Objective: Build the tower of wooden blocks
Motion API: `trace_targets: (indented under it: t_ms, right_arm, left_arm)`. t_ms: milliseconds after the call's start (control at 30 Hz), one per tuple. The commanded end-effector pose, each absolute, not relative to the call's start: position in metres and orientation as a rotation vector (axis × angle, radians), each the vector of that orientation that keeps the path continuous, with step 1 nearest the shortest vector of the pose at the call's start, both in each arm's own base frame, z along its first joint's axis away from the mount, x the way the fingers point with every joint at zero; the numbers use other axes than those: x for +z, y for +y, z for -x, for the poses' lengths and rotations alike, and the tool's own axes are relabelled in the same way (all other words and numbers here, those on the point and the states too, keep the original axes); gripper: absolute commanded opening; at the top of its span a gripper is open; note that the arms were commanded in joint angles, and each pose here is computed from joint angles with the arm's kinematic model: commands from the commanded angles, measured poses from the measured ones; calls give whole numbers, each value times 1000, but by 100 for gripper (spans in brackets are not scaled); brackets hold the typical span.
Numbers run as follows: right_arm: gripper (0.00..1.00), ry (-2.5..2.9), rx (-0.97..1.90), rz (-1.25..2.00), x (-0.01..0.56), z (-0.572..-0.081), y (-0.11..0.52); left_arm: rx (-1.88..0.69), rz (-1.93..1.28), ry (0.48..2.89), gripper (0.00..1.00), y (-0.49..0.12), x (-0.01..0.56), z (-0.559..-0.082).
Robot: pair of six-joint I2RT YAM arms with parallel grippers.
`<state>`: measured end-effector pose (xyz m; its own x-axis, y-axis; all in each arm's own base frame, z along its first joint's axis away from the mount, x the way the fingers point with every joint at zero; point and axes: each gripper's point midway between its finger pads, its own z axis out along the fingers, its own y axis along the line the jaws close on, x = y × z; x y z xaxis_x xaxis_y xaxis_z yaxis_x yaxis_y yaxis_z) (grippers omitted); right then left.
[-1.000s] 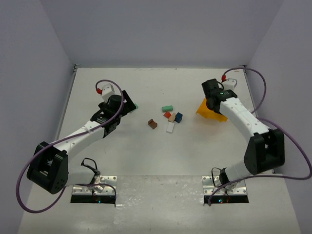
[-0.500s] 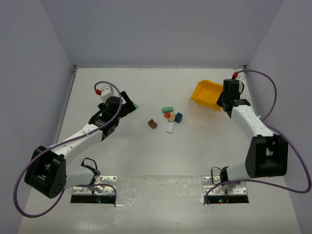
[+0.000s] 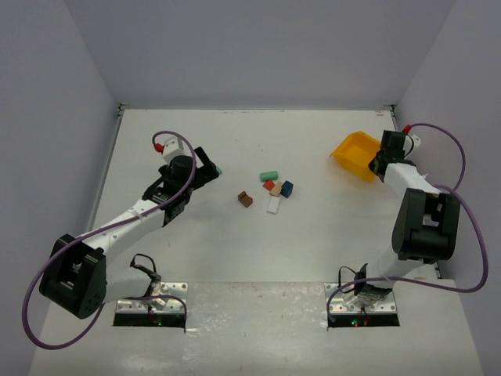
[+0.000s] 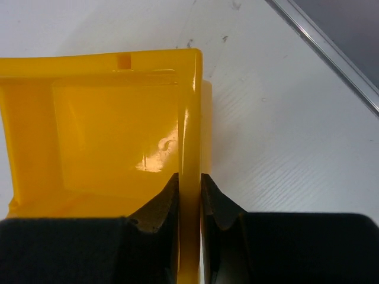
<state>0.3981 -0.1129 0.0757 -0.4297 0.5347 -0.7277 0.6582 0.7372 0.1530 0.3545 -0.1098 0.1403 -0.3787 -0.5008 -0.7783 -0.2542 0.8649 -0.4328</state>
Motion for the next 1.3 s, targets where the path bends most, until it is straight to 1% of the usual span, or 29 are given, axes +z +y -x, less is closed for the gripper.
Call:
trace_targets:
  t_ms: [0,33,100,200,267,433,500,667,733,867,1000,1267]
  right_arm:
    - [21,2033,-166,-953,82,-413,-118]
    - [25,2035,-162,-956,80,-412,-117]
    - [35,2044,-163,-951,78,-411,-117]
    - [62,2053,-142,-942,78,-407,-112]
    - [75,2054,-113,-922,82,-404,-107]
    - [99,2040,-19,-788,105,-398,-90]
    - [99,2030,55,-718,116,-395,-76]
    - [99,2019,269,-463,130,-382,-20]
    - [99,2069,313,-331,122,-372,20]
    - [99,2091,257,-90,111,-357,68]
    - [99,2074,322,158,97,-341,113]
    - [99,2014,274,521,80,-327,159]
  left_arm:
    - [-338,537,1935,100,-114,155,-362]
    - [-339,538,1938,100,-113,154,-362]
    - [-345,534,1944,100,-115,154,-361]
    - [-351,527,1953,100,-116,155,-360]
    - [-357,525,1952,100,-117,155,-359]
    - [-369,509,1949,100,-119,157,-359]
    - [-372,500,1950,100,-120,156,-359]
    - [-392,480,1960,100,-124,153,-358]
    - [-401,494,1967,100,-124,150,-356]
    - [-380,505,1985,100,-121,143,-353]
    - [-384,503,1976,100,-121,144,-353]
    - [-397,483,1976,100,-123,142,-352]
